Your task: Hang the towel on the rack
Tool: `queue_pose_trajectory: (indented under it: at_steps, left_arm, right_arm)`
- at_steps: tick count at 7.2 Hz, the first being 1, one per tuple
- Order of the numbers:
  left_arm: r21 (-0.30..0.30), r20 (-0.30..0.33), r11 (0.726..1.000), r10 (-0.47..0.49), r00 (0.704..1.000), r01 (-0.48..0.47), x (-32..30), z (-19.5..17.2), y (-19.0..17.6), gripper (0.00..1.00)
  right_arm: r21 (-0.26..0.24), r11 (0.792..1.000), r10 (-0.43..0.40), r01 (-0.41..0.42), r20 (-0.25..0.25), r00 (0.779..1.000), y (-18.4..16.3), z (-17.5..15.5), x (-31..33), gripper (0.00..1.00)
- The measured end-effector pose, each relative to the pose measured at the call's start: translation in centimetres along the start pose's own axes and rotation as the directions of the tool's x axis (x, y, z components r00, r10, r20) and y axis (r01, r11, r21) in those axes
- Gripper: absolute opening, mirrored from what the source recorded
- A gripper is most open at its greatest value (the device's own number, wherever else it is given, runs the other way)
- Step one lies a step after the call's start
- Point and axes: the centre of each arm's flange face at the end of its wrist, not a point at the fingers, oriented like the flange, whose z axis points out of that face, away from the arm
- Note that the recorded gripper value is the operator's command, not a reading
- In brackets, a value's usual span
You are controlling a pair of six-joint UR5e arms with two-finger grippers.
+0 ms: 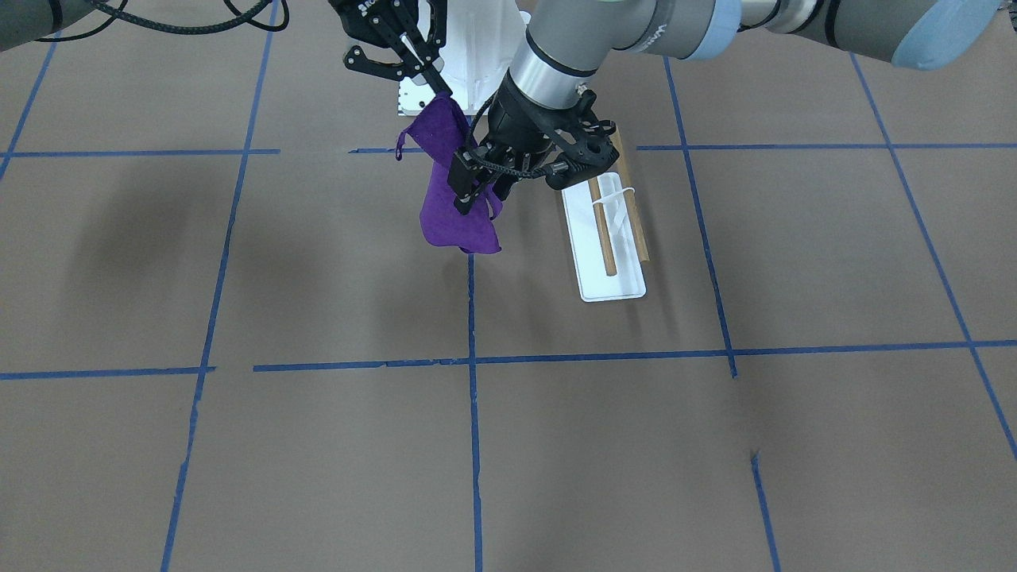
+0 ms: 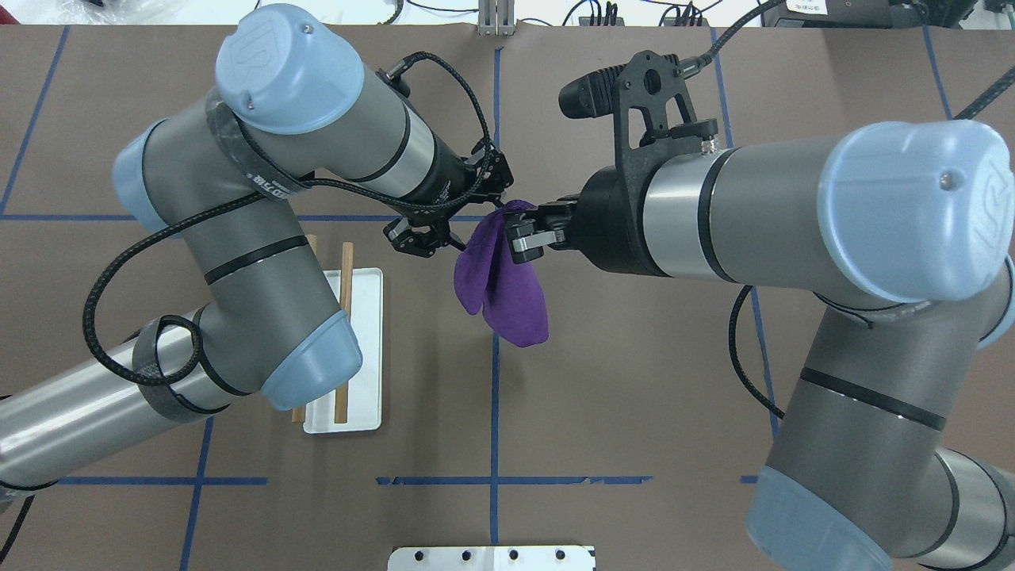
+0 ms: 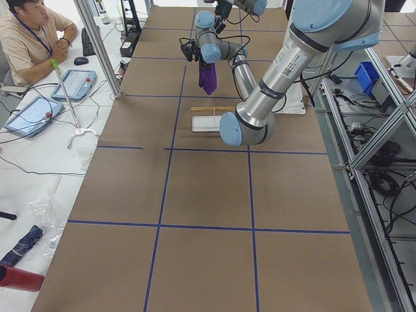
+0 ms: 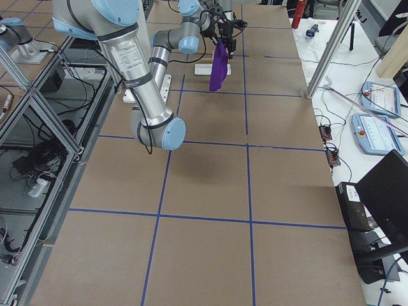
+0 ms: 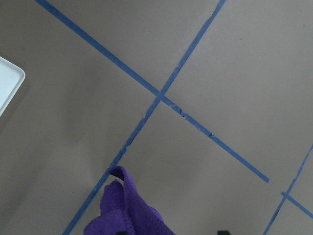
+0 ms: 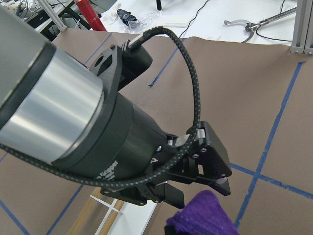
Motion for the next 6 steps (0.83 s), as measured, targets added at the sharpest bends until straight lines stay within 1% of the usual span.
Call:
queue_pose_trajectory:
  at_steps: [1, 5, 6]
  left_arm:
    - [-0.002, -0.001, 1.0, 0.001, 1.0, -0.001, -0.08, -0.05, 0.16, 0.01]
    - [0.0, -0.006, 1.0, 0.005, 1.0, -0.005, -0.3, -0.34, 0.28, 0.0]
    - [0.001, -0.006, 1.0, 0.006, 1.0, -0.006, -0.29, -0.36, 0.29, 0.0]
  right_arm:
    - [0.001, 1.0, -0.002, 0.002, 0.001, 1.0, -0.01, -0.03, -0.02, 0.0]
    - [-0.001, 1.0, -0.004, 0.004, 0.0, 1.0, 0.01, 0.06, 0.01, 0.0]
    - [-0.004, 1.0, -0.011, 0.011, -0.001, 1.0, 0.04, 0.15, 0.04, 0.82]
